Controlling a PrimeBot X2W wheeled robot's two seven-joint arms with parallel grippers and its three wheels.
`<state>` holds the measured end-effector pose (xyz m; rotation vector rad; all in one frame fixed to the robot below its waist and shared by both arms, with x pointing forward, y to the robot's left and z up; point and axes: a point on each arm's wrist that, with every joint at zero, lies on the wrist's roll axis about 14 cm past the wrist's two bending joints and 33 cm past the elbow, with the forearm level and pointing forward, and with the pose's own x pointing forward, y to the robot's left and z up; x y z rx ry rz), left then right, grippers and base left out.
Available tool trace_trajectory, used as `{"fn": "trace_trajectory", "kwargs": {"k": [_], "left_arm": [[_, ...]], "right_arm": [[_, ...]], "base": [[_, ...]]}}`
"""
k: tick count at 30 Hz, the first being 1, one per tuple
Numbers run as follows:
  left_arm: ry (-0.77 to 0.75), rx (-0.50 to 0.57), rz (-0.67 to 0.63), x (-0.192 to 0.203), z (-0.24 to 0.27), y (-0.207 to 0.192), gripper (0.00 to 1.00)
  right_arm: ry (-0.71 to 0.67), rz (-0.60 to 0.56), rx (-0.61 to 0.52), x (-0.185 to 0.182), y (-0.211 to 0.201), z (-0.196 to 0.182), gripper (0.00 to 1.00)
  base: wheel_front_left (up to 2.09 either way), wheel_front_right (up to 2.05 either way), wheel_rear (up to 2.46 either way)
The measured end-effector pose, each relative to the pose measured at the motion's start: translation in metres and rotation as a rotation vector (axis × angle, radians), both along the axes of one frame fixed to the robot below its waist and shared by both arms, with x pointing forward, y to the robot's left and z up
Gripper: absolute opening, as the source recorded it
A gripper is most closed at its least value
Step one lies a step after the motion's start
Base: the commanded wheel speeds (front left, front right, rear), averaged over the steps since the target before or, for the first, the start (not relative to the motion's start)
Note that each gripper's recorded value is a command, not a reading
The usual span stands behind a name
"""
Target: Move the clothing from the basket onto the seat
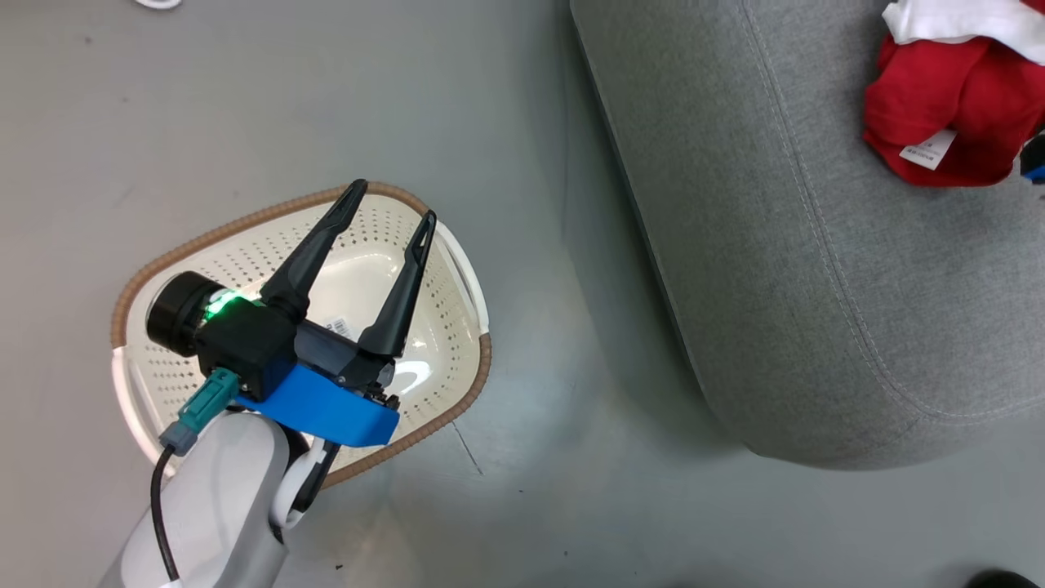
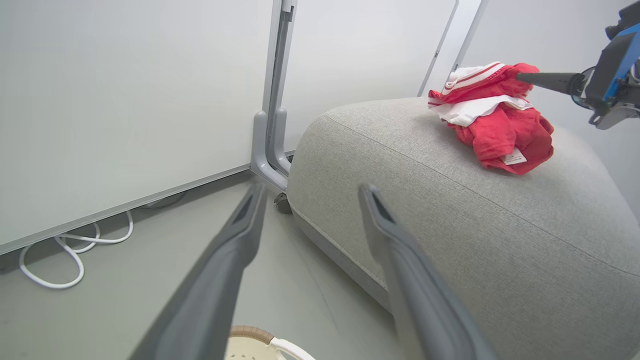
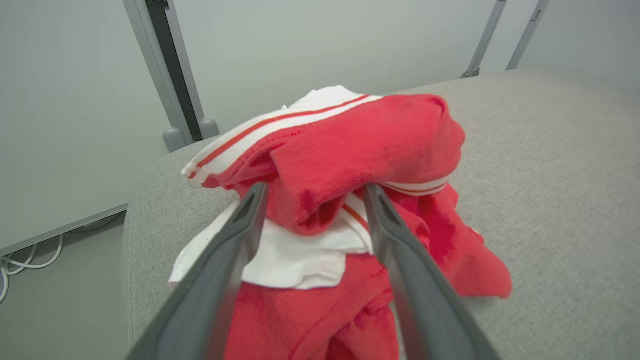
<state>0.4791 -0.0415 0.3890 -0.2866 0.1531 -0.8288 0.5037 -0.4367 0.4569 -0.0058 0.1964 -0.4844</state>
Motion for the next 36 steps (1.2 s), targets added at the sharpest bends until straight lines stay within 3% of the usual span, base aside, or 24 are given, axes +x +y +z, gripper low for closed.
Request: {"fn": "trace_trajectory", "kwargs": {"k": [12, 29, 36], "left_arm": [[-0.007, -0.025, 0.144, -0.014, 0.041, 0.027, 1.00], [-0.024, 0.002, 0.425, -0.062, 0.081, 0.109, 1.00], [-0.047, 0.021, 0.551, -0.074, 0.090, 0.149, 1.00]], "right_arm": [[-0.016, 0.051, 0.022, -0.034, 0.020, 0.004, 1.00], [-0.115, 0.293, 0.053, -0.079, 0.108, 0.029, 1.00], [-0.150, 0.415, 0.078, -0.079, 0.165, 0.035, 1.00]], "base": [[0.00, 0.00, 0.00], [0.00, 0.00, 0.00], [0.00, 0.00, 0.00]]}}
